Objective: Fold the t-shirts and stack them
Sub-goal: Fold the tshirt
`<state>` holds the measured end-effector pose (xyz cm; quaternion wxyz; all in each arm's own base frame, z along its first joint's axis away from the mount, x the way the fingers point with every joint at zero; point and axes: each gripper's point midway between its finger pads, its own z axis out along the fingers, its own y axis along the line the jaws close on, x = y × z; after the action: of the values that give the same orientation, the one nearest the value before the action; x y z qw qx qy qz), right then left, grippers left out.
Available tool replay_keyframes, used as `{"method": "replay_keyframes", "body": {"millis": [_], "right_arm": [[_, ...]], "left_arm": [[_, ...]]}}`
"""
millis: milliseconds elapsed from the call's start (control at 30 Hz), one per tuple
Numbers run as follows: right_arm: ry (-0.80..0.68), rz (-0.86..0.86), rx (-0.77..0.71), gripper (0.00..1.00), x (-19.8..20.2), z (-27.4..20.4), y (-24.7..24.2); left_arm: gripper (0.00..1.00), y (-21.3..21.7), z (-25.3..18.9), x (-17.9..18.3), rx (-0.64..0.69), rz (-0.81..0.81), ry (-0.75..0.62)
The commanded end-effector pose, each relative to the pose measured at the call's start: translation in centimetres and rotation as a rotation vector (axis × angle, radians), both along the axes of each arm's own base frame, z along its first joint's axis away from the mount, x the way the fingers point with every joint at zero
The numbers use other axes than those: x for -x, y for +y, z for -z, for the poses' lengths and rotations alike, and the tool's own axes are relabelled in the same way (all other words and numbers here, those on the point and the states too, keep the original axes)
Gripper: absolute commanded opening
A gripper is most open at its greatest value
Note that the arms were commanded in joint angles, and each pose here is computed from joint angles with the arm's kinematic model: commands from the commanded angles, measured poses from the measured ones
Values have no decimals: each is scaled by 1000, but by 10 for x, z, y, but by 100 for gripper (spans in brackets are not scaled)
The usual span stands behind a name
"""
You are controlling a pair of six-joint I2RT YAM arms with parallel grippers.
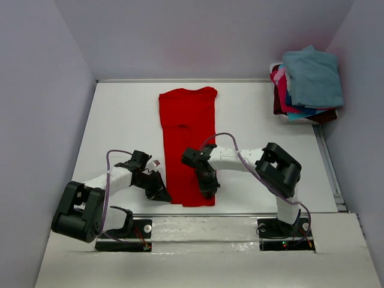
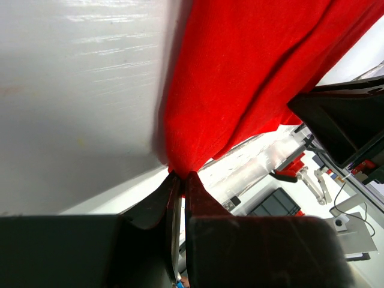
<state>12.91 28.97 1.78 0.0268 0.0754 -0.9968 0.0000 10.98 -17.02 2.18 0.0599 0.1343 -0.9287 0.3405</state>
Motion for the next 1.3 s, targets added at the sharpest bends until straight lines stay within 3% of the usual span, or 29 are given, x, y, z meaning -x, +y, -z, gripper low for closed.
{"method": "replay_keyframes", "body": {"millis": [0,67,200,433,1267], "right_arm": [[-15,3,-17,17,-6,2,7],[-13,6,-16,11,-6,2,7],[-15,14,-7,9,-4,1,3],[-13,39,27,8,3,2,-13],[-31,77,27,10,2,-12,-31]], "left_arm": [[13,-3,-6,-2,14,18,-8],[13,-3,-6,-1,13,18,-5],[12,-3,-7,-2,14,18,-8],[6,-2,-8,-2,6,12,-3],[6,3,-9,0,3,-23,7]]}}
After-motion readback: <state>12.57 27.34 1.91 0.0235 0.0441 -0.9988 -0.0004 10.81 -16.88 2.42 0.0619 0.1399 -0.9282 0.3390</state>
